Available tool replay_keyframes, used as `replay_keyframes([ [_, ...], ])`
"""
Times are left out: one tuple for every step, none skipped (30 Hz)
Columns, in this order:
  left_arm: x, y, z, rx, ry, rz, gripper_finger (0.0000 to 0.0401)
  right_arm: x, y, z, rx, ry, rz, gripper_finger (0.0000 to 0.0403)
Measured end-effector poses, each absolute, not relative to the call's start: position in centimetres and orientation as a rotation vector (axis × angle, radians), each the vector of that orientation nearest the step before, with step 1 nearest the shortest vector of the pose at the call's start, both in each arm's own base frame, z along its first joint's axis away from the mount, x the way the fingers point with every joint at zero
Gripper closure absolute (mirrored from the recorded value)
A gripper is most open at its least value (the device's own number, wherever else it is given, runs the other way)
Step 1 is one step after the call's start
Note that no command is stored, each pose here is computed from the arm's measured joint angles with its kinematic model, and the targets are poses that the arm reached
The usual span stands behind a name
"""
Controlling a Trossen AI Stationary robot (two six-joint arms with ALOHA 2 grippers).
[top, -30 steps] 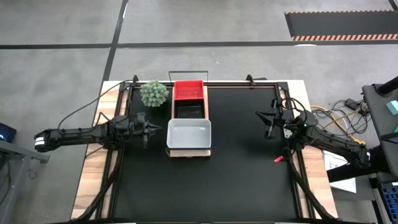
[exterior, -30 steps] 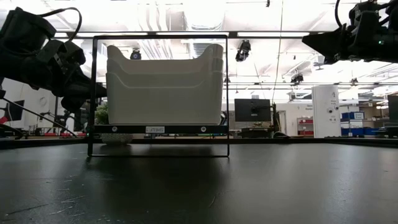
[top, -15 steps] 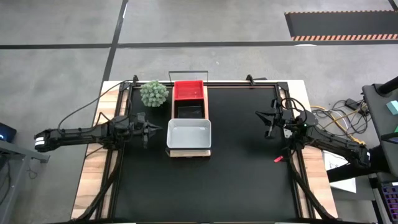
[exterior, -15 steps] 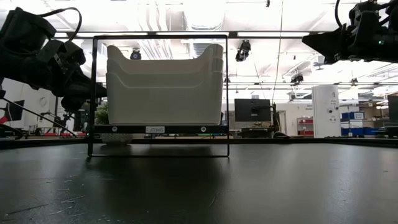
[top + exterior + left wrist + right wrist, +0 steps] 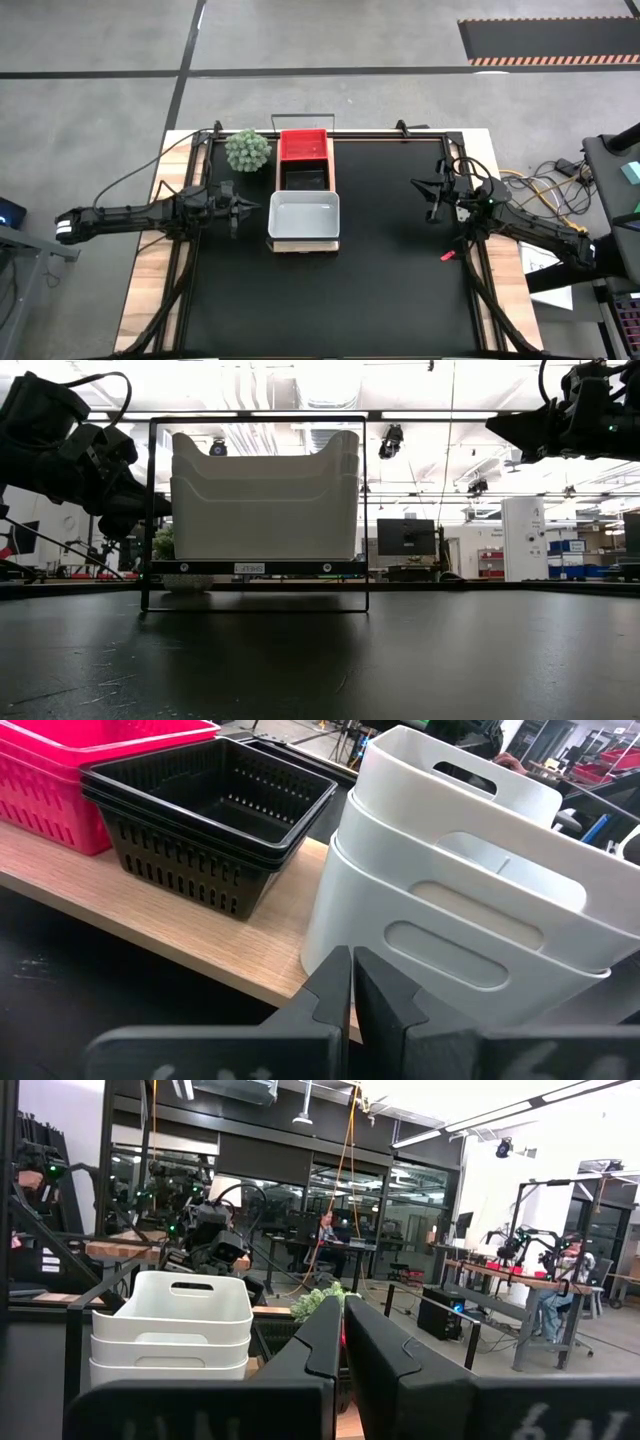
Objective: Stack baskets on shelf by color
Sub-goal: Return to Home Position
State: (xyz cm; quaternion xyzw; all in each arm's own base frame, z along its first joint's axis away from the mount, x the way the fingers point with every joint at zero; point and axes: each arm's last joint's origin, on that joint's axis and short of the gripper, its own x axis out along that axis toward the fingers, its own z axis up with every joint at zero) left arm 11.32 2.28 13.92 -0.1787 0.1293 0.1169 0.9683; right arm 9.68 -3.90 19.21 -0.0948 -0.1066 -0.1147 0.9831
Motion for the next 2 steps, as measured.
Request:
replay_keyframes([
  [11.32,2.28,13.92,-0.361,0.262,0.236,0.0401,9.68,-3.90,19.21,-0.191,-0.214,-0.231,0.0392],
  [11.32,2.28,13.92,-0.361,0.261,0.236,0.0401,9.68,-3.90,19.21,-0.191,-0.214,-0.231,0.0392],
])
